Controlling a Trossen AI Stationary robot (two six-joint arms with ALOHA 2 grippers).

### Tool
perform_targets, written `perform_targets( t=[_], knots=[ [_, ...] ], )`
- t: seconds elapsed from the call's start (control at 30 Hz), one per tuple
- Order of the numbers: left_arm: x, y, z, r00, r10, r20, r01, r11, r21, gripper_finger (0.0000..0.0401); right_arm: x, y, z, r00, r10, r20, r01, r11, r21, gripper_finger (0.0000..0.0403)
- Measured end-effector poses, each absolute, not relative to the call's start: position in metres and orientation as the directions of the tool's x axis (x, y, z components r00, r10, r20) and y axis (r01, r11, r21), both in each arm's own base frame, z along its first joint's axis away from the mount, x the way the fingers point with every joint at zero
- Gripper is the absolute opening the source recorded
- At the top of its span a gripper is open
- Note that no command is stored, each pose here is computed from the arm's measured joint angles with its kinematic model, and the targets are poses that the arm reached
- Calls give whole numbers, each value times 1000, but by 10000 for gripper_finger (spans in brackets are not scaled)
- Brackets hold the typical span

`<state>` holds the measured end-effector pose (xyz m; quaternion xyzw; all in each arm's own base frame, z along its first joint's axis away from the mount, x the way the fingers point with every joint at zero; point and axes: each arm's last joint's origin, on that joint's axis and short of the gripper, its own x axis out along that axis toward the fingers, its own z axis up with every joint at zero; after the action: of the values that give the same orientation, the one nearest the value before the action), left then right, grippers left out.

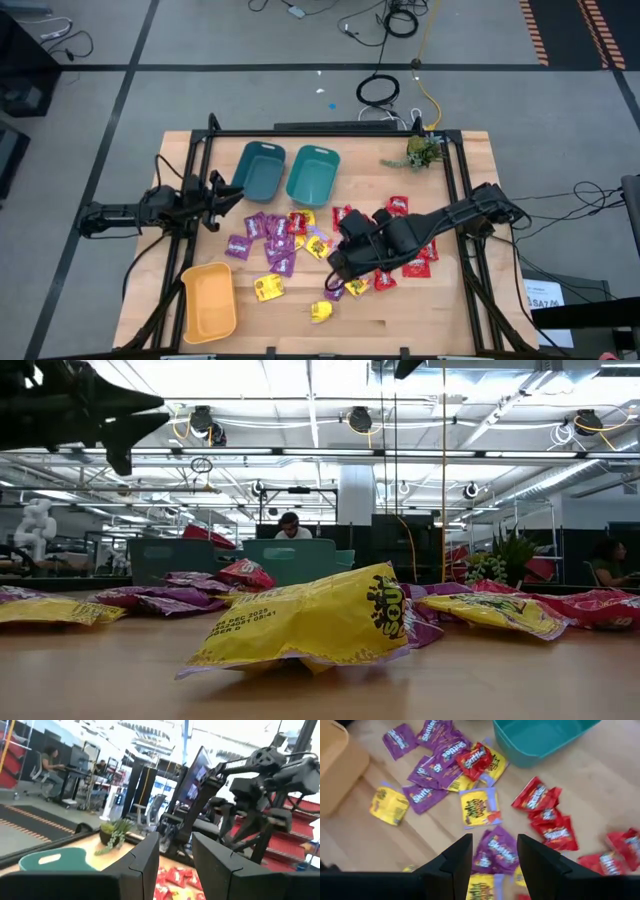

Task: Sort candy
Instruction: Move the yellow bin to the top right of the table

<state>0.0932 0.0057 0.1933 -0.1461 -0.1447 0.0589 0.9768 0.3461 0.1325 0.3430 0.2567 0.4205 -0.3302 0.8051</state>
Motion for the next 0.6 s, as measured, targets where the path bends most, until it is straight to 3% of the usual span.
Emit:
perform_targets(
  t=[0.13, 0.3, 0.37, 0.6],
  knots=[
    [91, 7, 202, 943, 191, 272, -105, 948, -302, 153, 347, 136, 344, 449, -319, -835, 790, 579, 203, 146],
    [87, 9, 212, 926, 272, 262, -209, 947, -243, 219, 351, 137, 347, 511, -369, -776, 806, 520, 283, 146],
    [87, 10, 212, 915, 312, 256, -234, 927, -293, 242, 353, 137, 348, 530, -392, -752, 808, 504, 307, 146],
    [87, 8, 212, 941, 224, 255, -97, 896, -433, 258, 361, 140, 346, 567, -441, -696, 807, 467, 362, 146]
  ],
)
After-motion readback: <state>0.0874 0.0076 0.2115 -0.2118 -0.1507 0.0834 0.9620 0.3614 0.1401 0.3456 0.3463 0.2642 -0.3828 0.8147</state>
